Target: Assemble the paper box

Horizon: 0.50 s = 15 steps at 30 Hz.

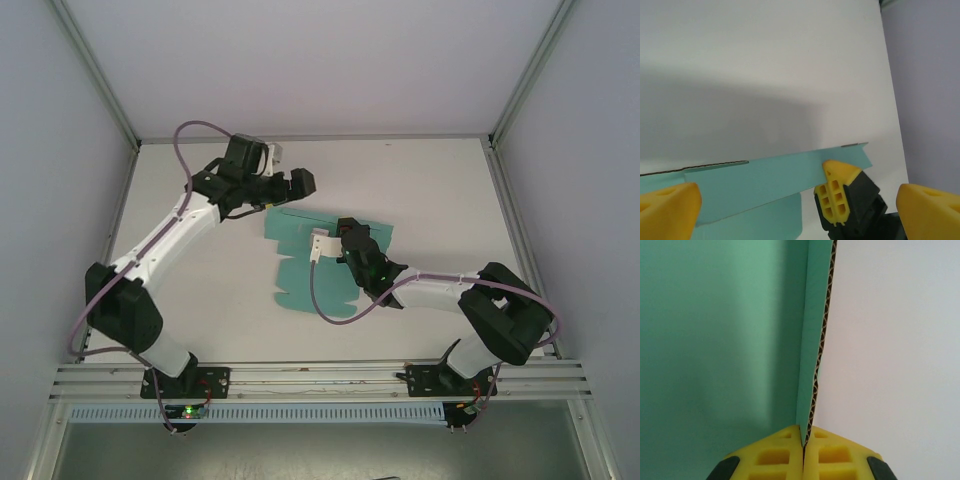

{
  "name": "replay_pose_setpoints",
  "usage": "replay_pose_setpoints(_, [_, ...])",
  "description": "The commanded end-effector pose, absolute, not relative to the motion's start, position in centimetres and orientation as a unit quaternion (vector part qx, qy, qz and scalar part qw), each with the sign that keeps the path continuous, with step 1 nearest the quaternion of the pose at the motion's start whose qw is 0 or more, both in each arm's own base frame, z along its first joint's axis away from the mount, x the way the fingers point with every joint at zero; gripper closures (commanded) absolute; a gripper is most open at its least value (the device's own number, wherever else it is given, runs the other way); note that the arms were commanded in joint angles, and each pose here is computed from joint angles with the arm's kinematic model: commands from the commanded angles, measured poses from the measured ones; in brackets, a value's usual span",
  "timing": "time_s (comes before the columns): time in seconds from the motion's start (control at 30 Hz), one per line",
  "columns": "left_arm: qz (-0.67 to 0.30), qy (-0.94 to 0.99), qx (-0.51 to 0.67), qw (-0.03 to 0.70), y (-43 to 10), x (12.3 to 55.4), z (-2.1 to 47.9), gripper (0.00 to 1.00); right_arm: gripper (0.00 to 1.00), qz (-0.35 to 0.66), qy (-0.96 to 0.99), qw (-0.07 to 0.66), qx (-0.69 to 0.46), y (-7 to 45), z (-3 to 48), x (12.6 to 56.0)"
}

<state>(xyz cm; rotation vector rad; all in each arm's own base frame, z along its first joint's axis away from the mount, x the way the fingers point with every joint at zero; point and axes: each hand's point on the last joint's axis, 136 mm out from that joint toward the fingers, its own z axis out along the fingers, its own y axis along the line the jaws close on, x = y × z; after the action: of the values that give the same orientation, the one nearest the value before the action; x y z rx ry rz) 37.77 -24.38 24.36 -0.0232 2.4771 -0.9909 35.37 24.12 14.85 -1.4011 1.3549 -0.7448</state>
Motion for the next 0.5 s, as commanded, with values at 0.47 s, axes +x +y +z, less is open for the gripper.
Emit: replay_pose_setpoints(0.47, [-0.389, 0.914, 0.018, 0.110, -26.4, 34.9, 18.2, 0.22, 1.00, -0.289, 0.577, 0.558, -0.522, 24.2, 17.9, 35.8])
